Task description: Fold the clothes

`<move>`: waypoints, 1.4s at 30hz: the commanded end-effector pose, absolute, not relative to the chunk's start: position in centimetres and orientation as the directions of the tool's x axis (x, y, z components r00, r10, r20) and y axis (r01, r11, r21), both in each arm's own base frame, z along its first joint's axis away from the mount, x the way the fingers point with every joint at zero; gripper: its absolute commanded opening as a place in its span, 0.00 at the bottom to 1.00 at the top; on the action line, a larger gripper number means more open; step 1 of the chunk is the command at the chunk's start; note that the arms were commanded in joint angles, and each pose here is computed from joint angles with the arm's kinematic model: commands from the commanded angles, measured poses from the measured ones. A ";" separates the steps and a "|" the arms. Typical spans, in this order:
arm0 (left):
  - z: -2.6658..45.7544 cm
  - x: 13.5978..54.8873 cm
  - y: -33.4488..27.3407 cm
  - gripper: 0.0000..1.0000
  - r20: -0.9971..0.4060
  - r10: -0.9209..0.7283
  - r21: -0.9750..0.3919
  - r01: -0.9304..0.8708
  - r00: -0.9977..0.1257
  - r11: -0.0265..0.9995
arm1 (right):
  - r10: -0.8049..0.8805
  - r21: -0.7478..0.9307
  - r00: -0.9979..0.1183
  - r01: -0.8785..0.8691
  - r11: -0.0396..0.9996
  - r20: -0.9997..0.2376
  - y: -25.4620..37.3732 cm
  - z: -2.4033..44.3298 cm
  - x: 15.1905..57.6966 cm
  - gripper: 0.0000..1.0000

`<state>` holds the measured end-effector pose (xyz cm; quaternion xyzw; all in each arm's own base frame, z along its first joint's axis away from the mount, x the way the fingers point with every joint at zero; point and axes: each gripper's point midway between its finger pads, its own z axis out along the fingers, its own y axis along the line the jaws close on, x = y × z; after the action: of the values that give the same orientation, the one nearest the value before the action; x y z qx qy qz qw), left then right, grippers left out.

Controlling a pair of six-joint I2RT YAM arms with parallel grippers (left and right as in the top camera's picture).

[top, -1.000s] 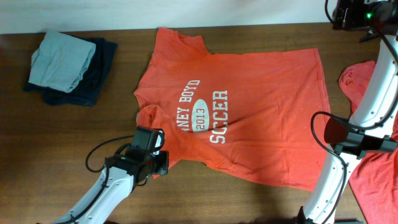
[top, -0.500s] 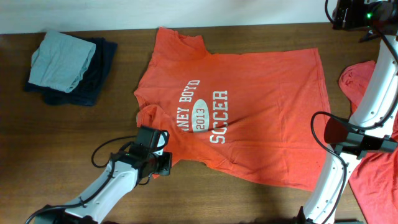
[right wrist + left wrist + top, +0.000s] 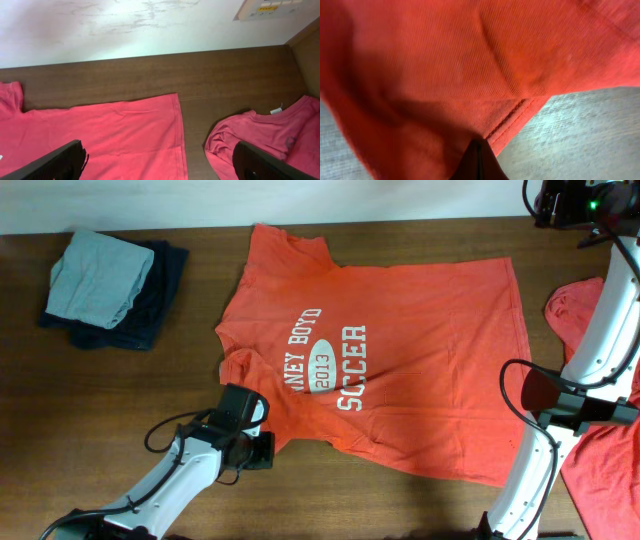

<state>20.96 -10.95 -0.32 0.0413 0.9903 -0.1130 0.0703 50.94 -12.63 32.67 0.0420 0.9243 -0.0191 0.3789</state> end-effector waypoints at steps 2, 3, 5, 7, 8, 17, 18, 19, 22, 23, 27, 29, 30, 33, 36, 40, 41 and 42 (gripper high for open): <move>-0.6 19.4 -10.6 0.00 -0.066 0.004 -0.215 0.018 -0.998 0.977 | 0.061 0.007 -0.711 0.079 0.997 -0.701 -12.2 32.5 51.1 0.98; -0.6 19.1 -10.5 0.00 -0.052 -0.003 -0.211 0.008 -0.999 0.977 | 0.061 0.007 -0.711 0.079 0.997 -0.701 -12.2 32.5 51.1 0.99; -0.7 18.6 -10.3 0.00 -0.027 -0.015 -0.203 -0.009 -1.000 0.979 | 0.061 0.007 -0.711 0.079 0.997 -0.701 -12.2 32.5 51.1 0.99; -0.8 18.1 -10.1 0.00 -0.005 -0.024 -0.195 -0.023 -1.000 0.981 | 0.061 0.007 -0.711 0.079 0.997 -0.701 -12.2 32.5 51.1 0.99; -0.8 17.9 -10.0 0.00 0.002 -0.026 -0.192 -0.026 -1.000 0.981 | 0.061 0.007 -0.711 0.079 0.997 -0.701 -12.2 32.5 51.1 0.98; -0.4 17.2 -9.8 0.00 0.044 -0.038 -0.176 -0.045 -0.998 0.983 | 0.061 0.007 -0.711 0.079 0.997 -0.701 -12.2 32.5 51.1 0.99; -0.3 17.2 -9.8 0.00 0.047 -0.038 -0.175 -0.046 -0.998 0.983 | 0.061 0.007 -0.711 0.079 0.997 -0.701 -12.2 32.5 51.1 0.99; -0.1 17.3 -9.8 0.00 0.051 -0.042 -0.173 -0.050 -0.998 0.984 | 0.061 0.007 -0.711 0.079 0.997 -0.701 -12.2 32.5 51.1 0.99; 1.0 18.0 -9.6 0.00 0.041 -0.043 -0.148 -0.048 -0.998 0.988 | 0.061 0.007 -0.711 0.079 0.997 -0.701 -12.2 32.5 51.1 0.99; 1.5 18.4 -9.3 0.00 0.030 -0.044 -0.125 -0.048 -0.999 0.991 | 0.061 0.007 -0.711 0.079 0.997 -0.701 -12.2 32.5 51.1 0.98; 3.8 20.4 -9.4 0.00 -0.025 -0.046 -0.116 -0.043 -0.999 0.992 | 0.061 0.007 -0.711 0.079 0.997 -0.701 -12.2 32.5 51.1 0.99; 4.8 21.0 -9.7 0.00 -0.044 -0.046 -0.124 -0.041 -0.998 0.991 | 0.061 0.007 -0.711 0.079 0.997 -0.701 -12.2 32.5 51.1 0.99; 5.2 21.1 -9.7 0.00 -0.046 -0.047 -0.125 -0.041 -0.998 0.991 | 0.061 0.007 -0.711 0.079 0.997 -0.701 -12.2 32.5 51.1 0.98; 5.3 20.4 -9.3 0.06 -0.014 -0.072 -0.113 -0.070 -0.997 0.991 | 0.061 0.007 -0.711 0.079 0.997 -0.701 -12.2 32.5 51.1 0.99; 5.2 19.4 -8.8 0.27 0.032 -0.123 -0.093 -0.125 -0.992 0.988 | 0.061 0.007 -0.711 0.079 0.997 -0.701 -12.2 32.5 51.1 0.99; 5.2 19.0 -8.3 0.58 0.070 -0.191 -0.103 -0.197 -0.979 0.975 | 0.061 0.007 -0.711 0.079 0.997 -0.701 -12.2 32.5 51.1 0.99; 5.3 19.0 -8.2 0.58 0.077 -0.202 -0.110 -0.209 -0.976 0.972 | 0.061 0.007 -0.711 0.079 0.997 -0.701 -12.2 32.5 51.1 0.99; 5.3 19.1 -8.0 0.59 0.078 -0.212 -0.110 -0.220 -0.974 0.969 | 0.061 0.007 -0.711 0.079 0.997 -0.701 -12.2 32.5 51.1 0.99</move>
<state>18.77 -8.16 4.77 -0.0819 0.9949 -0.0469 -0.0364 50.94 -12.63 32.67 0.0422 0.9243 -0.0190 0.3789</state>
